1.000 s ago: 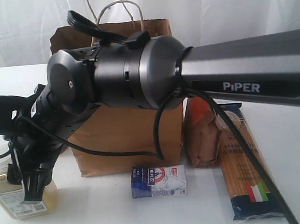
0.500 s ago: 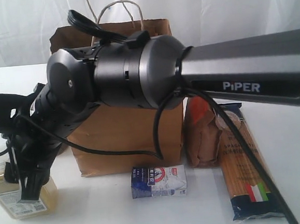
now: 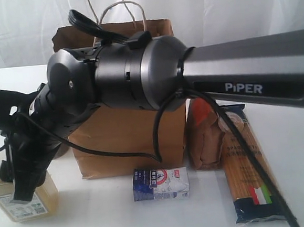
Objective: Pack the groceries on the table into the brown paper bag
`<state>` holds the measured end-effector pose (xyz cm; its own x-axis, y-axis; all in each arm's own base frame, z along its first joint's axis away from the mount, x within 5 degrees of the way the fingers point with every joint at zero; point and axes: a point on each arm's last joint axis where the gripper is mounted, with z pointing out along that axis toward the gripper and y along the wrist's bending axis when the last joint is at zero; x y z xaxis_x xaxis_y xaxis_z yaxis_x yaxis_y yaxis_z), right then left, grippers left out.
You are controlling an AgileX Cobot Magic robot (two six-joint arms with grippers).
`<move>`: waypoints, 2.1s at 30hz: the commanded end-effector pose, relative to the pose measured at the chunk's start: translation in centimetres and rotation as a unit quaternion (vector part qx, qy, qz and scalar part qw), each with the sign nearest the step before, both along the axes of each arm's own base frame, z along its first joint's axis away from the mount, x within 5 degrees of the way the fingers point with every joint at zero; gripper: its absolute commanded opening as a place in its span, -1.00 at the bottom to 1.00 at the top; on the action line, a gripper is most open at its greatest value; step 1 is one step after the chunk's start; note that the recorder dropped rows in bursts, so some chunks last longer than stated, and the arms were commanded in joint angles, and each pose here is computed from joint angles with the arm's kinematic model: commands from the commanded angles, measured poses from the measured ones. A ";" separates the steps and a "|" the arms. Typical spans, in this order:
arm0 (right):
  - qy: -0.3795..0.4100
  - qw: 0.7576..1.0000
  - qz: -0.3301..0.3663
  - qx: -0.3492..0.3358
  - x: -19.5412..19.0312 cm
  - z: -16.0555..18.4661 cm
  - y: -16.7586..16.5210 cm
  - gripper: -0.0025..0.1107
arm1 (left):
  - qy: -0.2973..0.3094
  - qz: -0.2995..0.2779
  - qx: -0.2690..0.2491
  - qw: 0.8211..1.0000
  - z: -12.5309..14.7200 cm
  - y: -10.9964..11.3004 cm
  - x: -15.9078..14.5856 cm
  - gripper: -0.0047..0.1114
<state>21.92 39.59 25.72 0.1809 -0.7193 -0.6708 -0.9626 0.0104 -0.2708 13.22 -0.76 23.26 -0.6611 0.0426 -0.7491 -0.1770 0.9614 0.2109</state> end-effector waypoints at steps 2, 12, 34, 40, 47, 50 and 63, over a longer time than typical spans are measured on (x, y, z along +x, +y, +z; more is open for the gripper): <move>-0.003 1.000 0.006 -0.015 0.4 -1.2 0.4 0.24 | 0.001 0.056 -0.005 0.998 -1.2 -0.2 1.5 0.37; -0.014 0.999 0.027 -0.042 1.7 -1.0 1.2 0.24 | 0.010 0.080 -0.013 0.997 -1.9 -0.4 2.0 0.37; 0.044 0.988 0.083 -0.118 1.3 -3.5 2.3 0.13 | 0.005 0.085 -0.025 0.996 -1.9 -0.5 2.1 0.37; 0.041 0.993 0.079 -0.081 1.0 -2.7 3.3 0.11 | 0.004 0.085 -0.028 0.996 -1.9 -0.5 2.1 0.37; 0.037 0.993 0.081 -0.080 1.1 -2.9 3.4 0.11 | 0.001 0.092 -0.035 0.995 -1.9 -0.5 2.1 0.37; 0.041 0.992 0.081 -0.085 1.2 -3.5 3.5 0.01 | 0.000 0.089 -0.038 0.995 -1.9 -0.6 2.1 0.37; 0.042 0.995 0.068 -0.063 0.8 -1.1 3.3 -0.96 | 0.002 0.096 -0.036 0.995 -1.9 -0.5 2.0 0.37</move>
